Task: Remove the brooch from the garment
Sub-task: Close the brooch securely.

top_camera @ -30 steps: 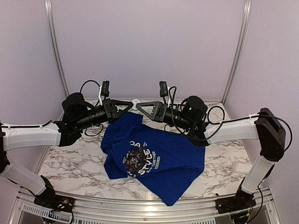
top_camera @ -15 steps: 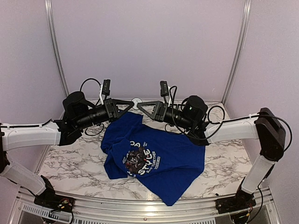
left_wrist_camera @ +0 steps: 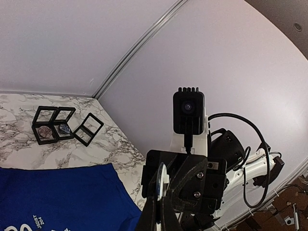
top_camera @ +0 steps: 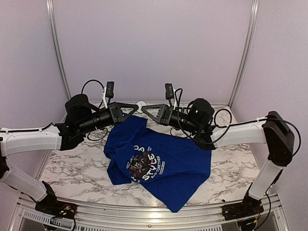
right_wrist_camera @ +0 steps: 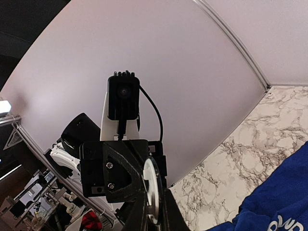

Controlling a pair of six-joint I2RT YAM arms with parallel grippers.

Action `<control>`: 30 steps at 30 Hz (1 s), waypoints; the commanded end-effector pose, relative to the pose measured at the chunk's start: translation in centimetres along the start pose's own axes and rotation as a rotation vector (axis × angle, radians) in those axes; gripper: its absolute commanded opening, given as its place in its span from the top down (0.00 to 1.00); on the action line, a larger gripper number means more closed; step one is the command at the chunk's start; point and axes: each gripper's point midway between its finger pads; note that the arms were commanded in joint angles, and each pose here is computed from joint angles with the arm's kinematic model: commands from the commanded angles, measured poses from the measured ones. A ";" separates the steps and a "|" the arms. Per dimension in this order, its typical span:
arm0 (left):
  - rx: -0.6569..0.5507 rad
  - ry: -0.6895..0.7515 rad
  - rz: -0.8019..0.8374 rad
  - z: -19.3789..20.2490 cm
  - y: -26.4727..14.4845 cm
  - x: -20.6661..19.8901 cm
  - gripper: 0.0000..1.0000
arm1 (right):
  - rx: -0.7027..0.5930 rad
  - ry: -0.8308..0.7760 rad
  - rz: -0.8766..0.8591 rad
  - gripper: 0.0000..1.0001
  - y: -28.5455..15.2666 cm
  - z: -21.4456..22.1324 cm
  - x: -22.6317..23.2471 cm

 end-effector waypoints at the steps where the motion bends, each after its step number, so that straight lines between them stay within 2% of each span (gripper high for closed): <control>1: 0.048 0.030 0.040 0.7 0.4 -1.8 1.00 | 0.012 -0.012 -0.020 0.92 0.7 -0.3 0.5; 23: 0.063 0.055 0.045 1.1 0.6 -2.4 1.00 | 0.049 -0.009 -0.029 0.88 1.3 0.6 0.4; 30: 0.068 0.073 0.037 1.1 0.6 -2.5 1.00 | 0.042 -0.003 -0.005 0.91 1.4 0.4 0.0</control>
Point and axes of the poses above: each gripper's point midway between its finger pads, its own y axis out along the fingers, its own x axis along the line the jaws close on, z = x × y, and after that the axes turned 7 degrees about y, right-handed
